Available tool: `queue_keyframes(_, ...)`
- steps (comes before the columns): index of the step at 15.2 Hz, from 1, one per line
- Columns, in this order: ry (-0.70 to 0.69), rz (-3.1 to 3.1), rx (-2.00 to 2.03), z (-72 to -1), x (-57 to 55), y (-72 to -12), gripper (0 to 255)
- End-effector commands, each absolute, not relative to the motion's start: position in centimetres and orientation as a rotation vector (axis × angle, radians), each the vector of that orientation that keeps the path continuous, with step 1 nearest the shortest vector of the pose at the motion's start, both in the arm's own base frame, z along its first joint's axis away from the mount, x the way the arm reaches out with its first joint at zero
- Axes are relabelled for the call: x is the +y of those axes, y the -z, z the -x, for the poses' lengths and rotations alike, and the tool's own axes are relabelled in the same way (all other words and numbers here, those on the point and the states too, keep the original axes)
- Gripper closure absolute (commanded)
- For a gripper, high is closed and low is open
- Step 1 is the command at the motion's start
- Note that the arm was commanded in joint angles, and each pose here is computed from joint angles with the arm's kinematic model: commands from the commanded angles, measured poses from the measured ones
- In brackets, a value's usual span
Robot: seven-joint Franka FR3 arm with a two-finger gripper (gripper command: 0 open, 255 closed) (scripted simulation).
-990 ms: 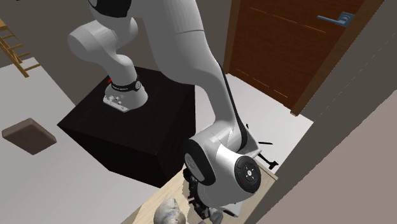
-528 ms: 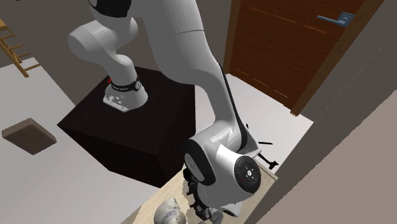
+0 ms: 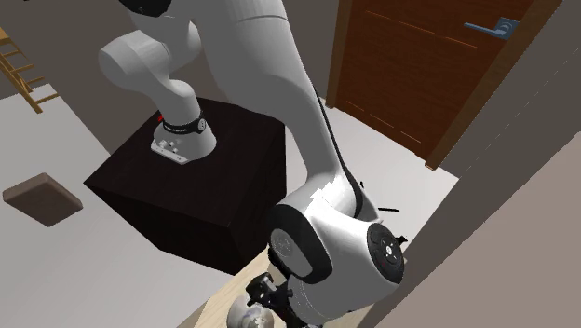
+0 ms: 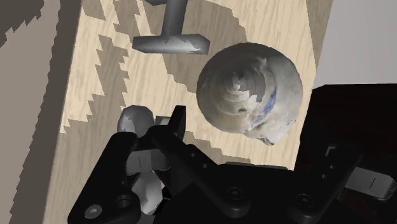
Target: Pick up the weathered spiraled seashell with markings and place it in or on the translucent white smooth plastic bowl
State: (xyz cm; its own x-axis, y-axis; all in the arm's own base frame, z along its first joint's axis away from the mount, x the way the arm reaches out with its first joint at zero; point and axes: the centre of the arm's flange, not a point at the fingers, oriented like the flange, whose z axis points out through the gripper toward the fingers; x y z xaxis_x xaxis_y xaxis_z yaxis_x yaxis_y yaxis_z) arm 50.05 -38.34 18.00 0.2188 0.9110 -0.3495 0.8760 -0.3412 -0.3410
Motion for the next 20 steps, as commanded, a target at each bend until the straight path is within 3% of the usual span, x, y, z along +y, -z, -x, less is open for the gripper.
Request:
queue_keyframes(1,-0.814,2.236,-1.936,-50.4,-39.2,-19.0,0)
queue_keyframes(16,-0.814,2.236,-1.936,-48.6,-40.3,-15.6,0)
queue_keyframes(17,-0.814,2.236,-1.936,-48.6,-40.3,-15.6,255)
queue_keyframes(20,-0.814,2.236,-1.936,-48.6,-40.3,-15.6,255)
